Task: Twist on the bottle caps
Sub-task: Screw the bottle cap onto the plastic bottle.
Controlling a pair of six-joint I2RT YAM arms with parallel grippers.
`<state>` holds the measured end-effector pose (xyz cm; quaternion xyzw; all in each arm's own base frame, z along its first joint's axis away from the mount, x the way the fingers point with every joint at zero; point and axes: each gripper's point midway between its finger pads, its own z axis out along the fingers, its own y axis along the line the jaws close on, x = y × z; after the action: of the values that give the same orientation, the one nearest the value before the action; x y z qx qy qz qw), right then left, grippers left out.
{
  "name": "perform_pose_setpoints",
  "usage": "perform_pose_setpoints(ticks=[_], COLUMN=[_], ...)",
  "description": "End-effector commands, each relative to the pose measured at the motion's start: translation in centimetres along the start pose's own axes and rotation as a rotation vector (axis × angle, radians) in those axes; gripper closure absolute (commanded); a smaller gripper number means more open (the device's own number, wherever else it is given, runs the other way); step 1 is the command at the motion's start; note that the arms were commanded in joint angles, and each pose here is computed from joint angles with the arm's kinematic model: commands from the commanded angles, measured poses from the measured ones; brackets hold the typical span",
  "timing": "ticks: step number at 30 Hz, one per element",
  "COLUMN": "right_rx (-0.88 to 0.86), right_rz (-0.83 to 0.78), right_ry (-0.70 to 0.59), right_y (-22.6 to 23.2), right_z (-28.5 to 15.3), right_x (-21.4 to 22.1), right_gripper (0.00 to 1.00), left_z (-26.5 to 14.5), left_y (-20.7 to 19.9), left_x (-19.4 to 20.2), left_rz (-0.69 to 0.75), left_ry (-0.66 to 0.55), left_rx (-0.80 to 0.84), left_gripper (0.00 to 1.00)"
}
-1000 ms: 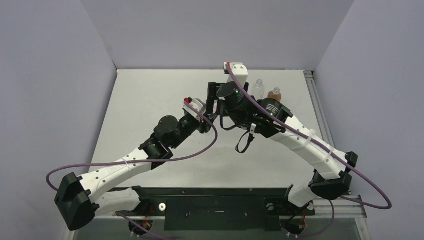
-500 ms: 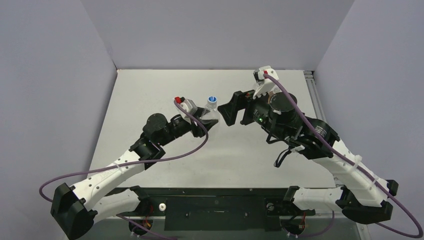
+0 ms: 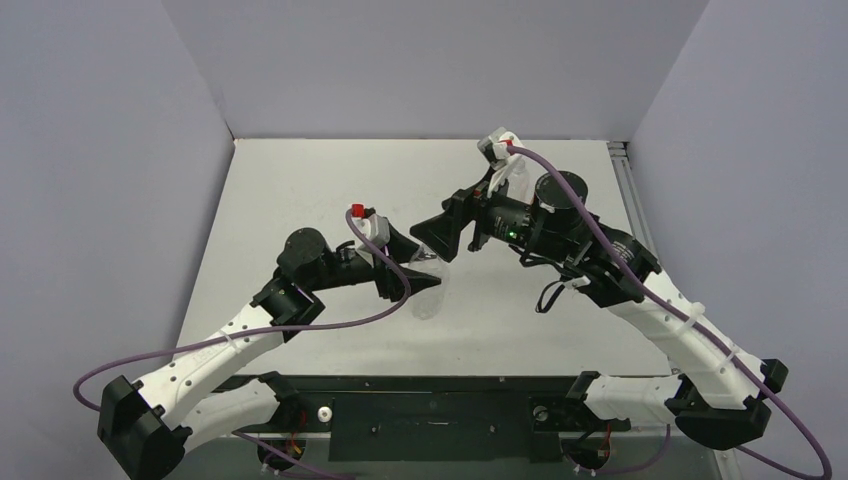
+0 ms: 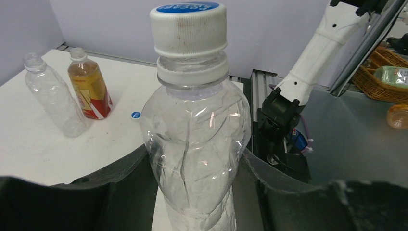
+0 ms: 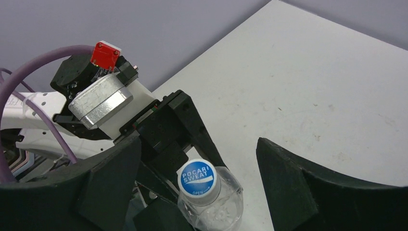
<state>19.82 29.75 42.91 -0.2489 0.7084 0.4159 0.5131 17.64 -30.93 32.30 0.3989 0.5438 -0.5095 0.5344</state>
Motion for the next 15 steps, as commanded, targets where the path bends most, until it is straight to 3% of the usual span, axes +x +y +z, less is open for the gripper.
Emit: perform_pose_setpoints(ticks=[1, 15], right_rx=[-0.105, -0.120], right_rz=[0.004, -0.003], right_ry=[-0.054, -0.029], right_y=[1.7, 2.6], right_z=[1.0, 2.0], right_x=[-1.2, 0.2], right_gripper=[0.15, 0.14], left_z=[0.1, 0.8], left_y=[-1.8, -1.6], left_x=[-3.1, -3.5], left_rz=[0.022, -0.011], left_ry=[-0.058, -0.083], left_rx=[0.086, 0.099], left_gripper=[1.00, 1.00])
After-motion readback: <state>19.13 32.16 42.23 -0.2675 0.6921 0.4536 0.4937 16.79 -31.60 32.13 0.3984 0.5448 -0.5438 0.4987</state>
